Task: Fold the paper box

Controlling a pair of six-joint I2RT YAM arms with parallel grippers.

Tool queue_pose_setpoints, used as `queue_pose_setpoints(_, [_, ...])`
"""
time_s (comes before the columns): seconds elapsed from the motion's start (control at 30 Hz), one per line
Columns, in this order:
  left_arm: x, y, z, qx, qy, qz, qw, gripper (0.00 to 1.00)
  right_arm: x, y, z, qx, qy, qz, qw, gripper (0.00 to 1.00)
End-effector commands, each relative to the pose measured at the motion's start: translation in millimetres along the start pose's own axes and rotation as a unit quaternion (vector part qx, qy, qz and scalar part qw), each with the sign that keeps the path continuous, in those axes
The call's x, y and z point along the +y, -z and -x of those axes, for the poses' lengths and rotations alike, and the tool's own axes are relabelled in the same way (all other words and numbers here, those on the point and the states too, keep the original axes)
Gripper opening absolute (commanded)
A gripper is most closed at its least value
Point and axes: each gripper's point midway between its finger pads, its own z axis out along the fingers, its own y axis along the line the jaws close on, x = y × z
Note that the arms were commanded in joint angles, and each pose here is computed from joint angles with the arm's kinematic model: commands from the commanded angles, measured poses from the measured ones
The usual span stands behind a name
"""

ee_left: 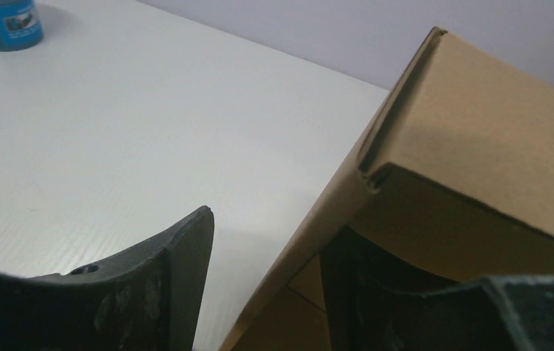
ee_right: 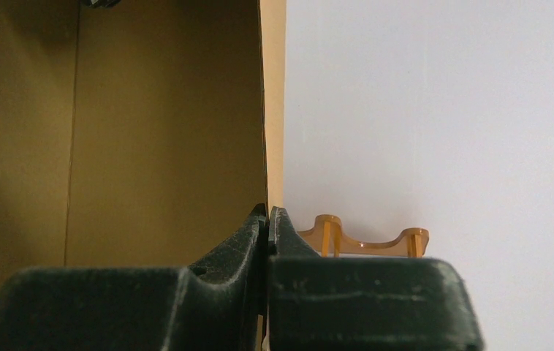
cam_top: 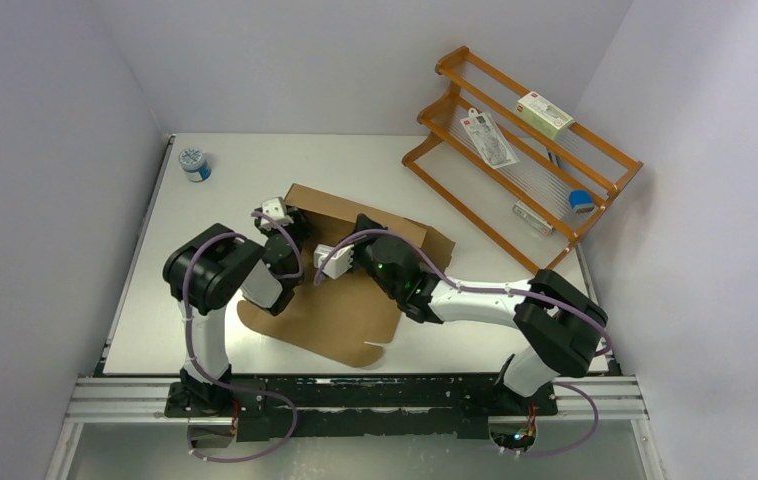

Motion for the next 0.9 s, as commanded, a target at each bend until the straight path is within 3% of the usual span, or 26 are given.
queue_pose_setpoints(0.0, [45, 0, 68, -0.131, 0.067, 0.119, 0.982, 0.59, 34, 6, -17, 0.037, 0.001, 0.064, 0.997, 0.0])
queue_pose_setpoints(0.43, [47, 4, 52, -0.101, 0.03, 0.123, 0.987, 0.75, 31, 5, -15, 0.031, -0.002, 0.058, 0.998, 0.0])
queue_pose_setpoints(0.67, [20, 21, 66, -0.099, 0.032, 0.013, 0.994, 0.87, 30, 3, -15, 0.032, -0.005, 0.053, 0.998, 0.0])
queue_pose_setpoints(0.87, [11, 41, 72, -0.083, 0.033, -0.046, 0.995, 0.87, 25, -2, -18, 0.036, -0.005, 0.047, 0.998, 0.0])
